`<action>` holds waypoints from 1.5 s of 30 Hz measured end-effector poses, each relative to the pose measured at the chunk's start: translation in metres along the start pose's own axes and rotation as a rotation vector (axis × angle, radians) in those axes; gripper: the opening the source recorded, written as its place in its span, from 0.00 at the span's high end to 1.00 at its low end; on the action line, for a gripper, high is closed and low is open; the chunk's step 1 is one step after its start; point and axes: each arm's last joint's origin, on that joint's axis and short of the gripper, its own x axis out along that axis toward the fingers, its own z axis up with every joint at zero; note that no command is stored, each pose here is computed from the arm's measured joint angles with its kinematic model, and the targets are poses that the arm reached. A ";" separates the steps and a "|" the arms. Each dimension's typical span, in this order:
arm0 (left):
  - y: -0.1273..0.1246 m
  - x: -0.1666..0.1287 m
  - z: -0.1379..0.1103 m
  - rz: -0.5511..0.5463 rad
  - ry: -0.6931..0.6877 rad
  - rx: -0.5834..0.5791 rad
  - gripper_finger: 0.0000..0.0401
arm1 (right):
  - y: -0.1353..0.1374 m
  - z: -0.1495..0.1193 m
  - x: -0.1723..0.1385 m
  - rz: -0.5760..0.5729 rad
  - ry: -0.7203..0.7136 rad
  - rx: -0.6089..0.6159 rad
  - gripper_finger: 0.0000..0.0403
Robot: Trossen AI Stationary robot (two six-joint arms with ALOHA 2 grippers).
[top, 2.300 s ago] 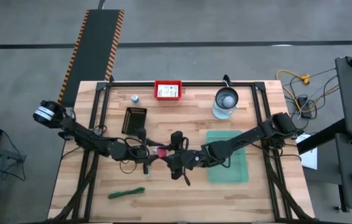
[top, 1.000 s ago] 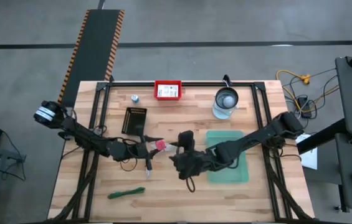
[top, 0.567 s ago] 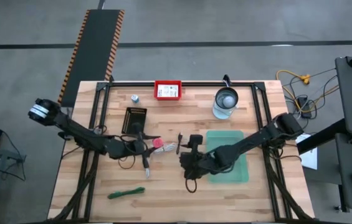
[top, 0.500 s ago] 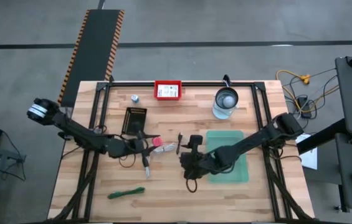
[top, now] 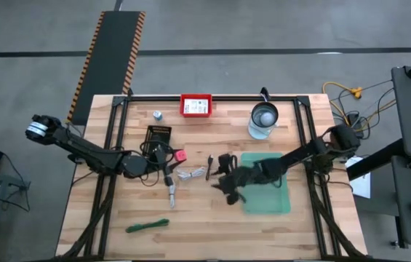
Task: Pick and place items into bin
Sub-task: Put the pink charger adapter into the black bin
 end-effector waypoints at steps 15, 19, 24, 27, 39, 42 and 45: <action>0.020 0.011 0.008 0.099 0.247 -0.071 0.67 | -0.045 -0.040 -0.084 -0.085 -0.397 0.142 0.70; 0.029 0.012 0.012 0.148 0.331 -0.133 0.67 | -0.044 -0.047 -0.095 -0.096 -0.429 0.155 0.71; 0.041 0.009 0.012 0.231 0.441 -0.217 0.67 | -0.043 -0.053 -0.100 -0.102 -0.426 0.142 0.71; 0.047 0.009 0.010 0.280 0.490 -0.265 0.67 | -0.043 -0.055 -0.101 -0.103 -0.426 0.132 0.71; 0.070 0.012 -0.009 0.313 0.678 -0.490 0.67 | -0.042 -0.055 -0.100 -0.103 -0.415 0.119 0.73; 0.075 0.009 -0.014 0.344 0.748 -0.583 0.67 | -0.042 -0.056 -0.099 -0.102 -0.412 0.118 0.73; 0.078 0.006 -0.020 0.344 0.833 -0.607 0.67 | -0.042 -0.056 -0.099 -0.102 -0.411 0.115 0.74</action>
